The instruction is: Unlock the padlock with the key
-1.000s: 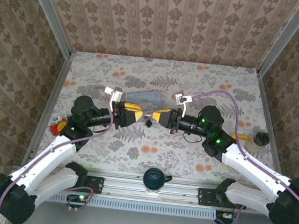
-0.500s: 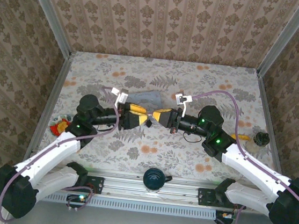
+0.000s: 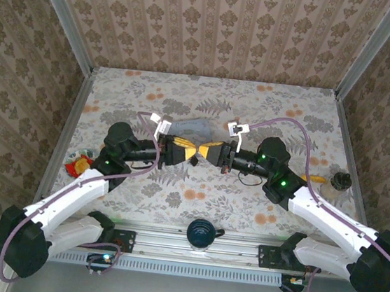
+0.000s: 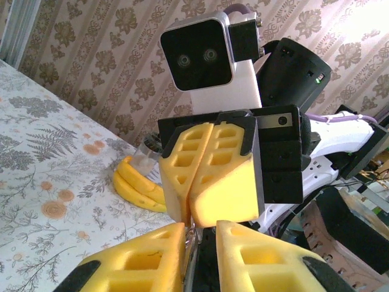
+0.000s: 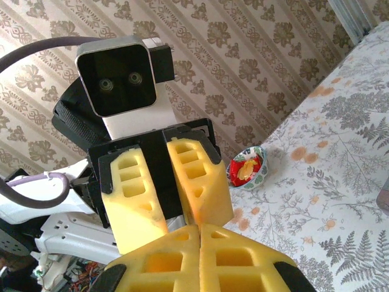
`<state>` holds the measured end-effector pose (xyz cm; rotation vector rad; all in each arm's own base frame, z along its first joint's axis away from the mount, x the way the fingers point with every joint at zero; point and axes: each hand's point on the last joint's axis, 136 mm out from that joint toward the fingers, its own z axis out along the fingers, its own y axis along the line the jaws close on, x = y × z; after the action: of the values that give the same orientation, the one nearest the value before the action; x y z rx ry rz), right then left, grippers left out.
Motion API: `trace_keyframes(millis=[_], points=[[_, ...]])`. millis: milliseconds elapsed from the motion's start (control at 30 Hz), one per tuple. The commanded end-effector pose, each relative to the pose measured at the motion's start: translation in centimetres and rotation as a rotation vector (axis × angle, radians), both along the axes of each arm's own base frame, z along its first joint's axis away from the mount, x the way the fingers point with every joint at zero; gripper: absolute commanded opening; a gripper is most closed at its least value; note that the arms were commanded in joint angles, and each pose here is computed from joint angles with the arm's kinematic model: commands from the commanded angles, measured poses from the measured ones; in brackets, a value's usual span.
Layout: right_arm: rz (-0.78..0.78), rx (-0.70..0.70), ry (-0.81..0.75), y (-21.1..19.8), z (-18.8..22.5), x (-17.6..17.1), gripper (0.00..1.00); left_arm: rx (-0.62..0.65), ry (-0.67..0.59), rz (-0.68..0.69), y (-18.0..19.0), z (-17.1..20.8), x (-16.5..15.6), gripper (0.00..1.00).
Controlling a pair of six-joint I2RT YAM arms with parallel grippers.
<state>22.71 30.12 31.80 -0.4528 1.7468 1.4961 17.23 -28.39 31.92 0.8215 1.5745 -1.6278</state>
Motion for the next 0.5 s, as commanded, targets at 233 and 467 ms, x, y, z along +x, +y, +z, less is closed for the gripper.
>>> trace_keyframes(millis=[233, 467], points=[[0.002, 0.061, -0.051, 0.11, 2.53, -0.14, 0.00, -0.023, -0.065, -0.027, 0.16, 1.59, -0.95, 0.15], [-0.004, 0.053, -0.038, 0.10, 2.39, -0.02, 0.00, -0.024, -0.080, -0.024, 0.24, 2.04, -1.02, 0.00]])
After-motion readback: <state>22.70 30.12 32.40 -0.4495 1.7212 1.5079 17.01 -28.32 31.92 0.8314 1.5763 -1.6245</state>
